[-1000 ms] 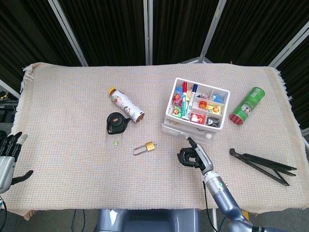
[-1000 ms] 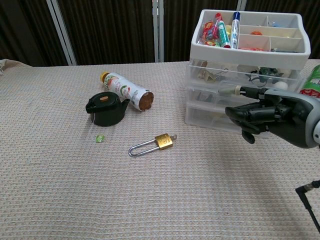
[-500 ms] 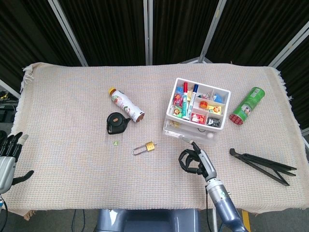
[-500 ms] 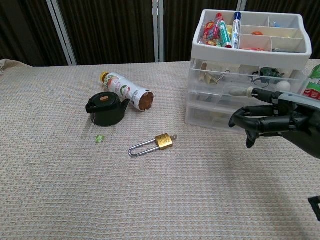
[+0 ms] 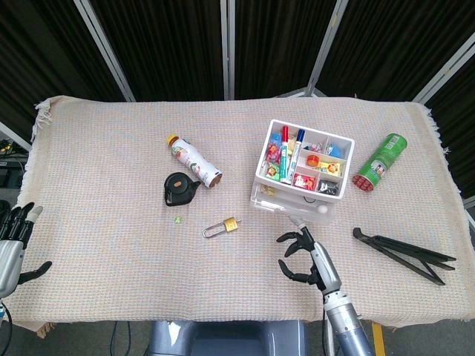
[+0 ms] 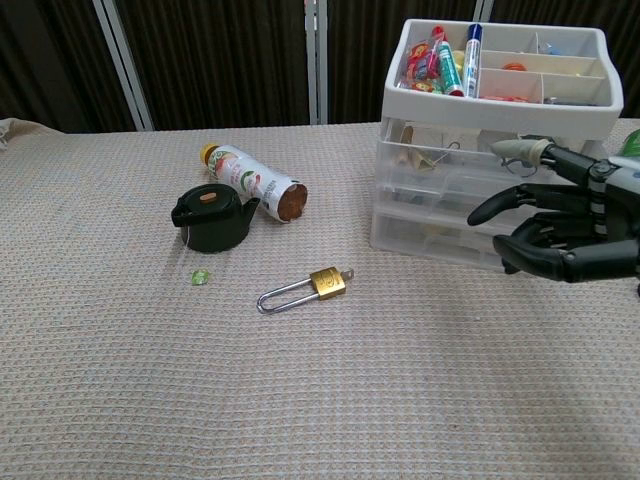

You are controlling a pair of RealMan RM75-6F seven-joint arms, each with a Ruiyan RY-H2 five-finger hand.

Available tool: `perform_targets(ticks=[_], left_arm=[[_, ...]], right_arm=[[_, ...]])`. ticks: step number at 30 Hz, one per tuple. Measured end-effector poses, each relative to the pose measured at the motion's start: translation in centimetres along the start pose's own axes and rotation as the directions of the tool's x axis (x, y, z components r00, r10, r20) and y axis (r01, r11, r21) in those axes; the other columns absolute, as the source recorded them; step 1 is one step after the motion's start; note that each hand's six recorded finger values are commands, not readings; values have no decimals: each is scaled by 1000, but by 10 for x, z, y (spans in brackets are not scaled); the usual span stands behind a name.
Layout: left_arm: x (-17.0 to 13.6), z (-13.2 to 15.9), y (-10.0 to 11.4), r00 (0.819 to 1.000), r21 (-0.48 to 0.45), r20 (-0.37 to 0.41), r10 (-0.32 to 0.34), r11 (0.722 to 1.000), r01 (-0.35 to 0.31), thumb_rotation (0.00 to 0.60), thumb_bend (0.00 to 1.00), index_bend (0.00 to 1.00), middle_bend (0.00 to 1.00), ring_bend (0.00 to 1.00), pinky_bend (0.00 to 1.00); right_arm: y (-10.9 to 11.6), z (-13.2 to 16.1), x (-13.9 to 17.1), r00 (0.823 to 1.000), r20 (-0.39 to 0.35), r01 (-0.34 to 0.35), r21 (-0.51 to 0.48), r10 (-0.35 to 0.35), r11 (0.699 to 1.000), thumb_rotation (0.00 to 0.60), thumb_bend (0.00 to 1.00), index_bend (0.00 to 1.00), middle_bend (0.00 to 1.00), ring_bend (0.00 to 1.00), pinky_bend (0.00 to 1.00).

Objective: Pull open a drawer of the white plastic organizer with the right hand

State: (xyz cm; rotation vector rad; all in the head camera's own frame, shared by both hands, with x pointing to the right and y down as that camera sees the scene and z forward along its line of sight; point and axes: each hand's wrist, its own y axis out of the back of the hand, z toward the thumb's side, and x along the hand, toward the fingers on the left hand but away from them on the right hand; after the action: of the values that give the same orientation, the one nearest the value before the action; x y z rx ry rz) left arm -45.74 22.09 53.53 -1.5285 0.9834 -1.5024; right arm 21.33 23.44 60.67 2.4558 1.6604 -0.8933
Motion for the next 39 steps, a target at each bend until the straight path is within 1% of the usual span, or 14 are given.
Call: perform_targets(ticks=[3,6,7,10,14,16,19,22,26,32,35,39], left_arm=[[0,0,1,1000,1,-1,3,1000,-3,600,100,0,0,0,0],[0,0,2,1000,1,-2,6,1000,-6,600,100,0,0,0,0],[-1,0,2,1000,1,-3,8,1000,-8,600,100,0,0,0,0],[-1,0,3,1000,1,-2,14,1000,-14,600,99,0,0,0,0],[-1,0,4,1000,0,-2,17,1000,-17,600,100,0,0,0,0],[-1,0,4,1000,0,-1,17,1000,-17,600,99,0,0,0,0],[-1,1,4,1000,2,1,16,1000,-16,600,99,0,0,0,0],[-1,1,4,1000,2,2,16,1000,-16,600,99,0,0,0,0],[-1,1,4,1000,2,0,15,1000,-15,600,100,0,0,0,0],[-1,1,4,1000,3,4,14,1000,-14,600,100,0,0,0,0],[-1,1,4,1000,4,4,14,1000,-14,600,100,0,0,0,0],[-1,1,4,1000,3,4,13,1000,-13,600,99,0,0,0,0]], right_arm=[[5,4,3,999,-22,29,98,-27,995,600,289,92,401,499,465],[10,6,4,999,-24,53,214,-49,975,600,288,92,461,536,511],[12,6,3,998,-19,60,261,-57,963,600,288,92,473,548,524],[20,6,1,997,9,70,358,-78,931,600,288,92,516,592,563],[31,4,-5,992,55,73,450,-109,890,600,289,92,623,692,630],[35,5,-8,991,62,75,497,-122,865,600,289,92,658,723,649],[41,9,-12,988,73,76,558,-140,826,600,289,93,684,748,662],[45,11,-17,984,91,71,594,-155,801,600,290,110,699,763,667],[48,17,-23,980,105,67,622,-168,780,600,290,164,718,779,679],[46,23,-28,979,119,46,659,-164,751,600,293,228,722,784,682],[44,25,-31,979,127,36,666,-160,745,600,293,234,722,784,682],[42,26,-35,977,141,25,668,-159,744,600,295,194,722,785,682]])
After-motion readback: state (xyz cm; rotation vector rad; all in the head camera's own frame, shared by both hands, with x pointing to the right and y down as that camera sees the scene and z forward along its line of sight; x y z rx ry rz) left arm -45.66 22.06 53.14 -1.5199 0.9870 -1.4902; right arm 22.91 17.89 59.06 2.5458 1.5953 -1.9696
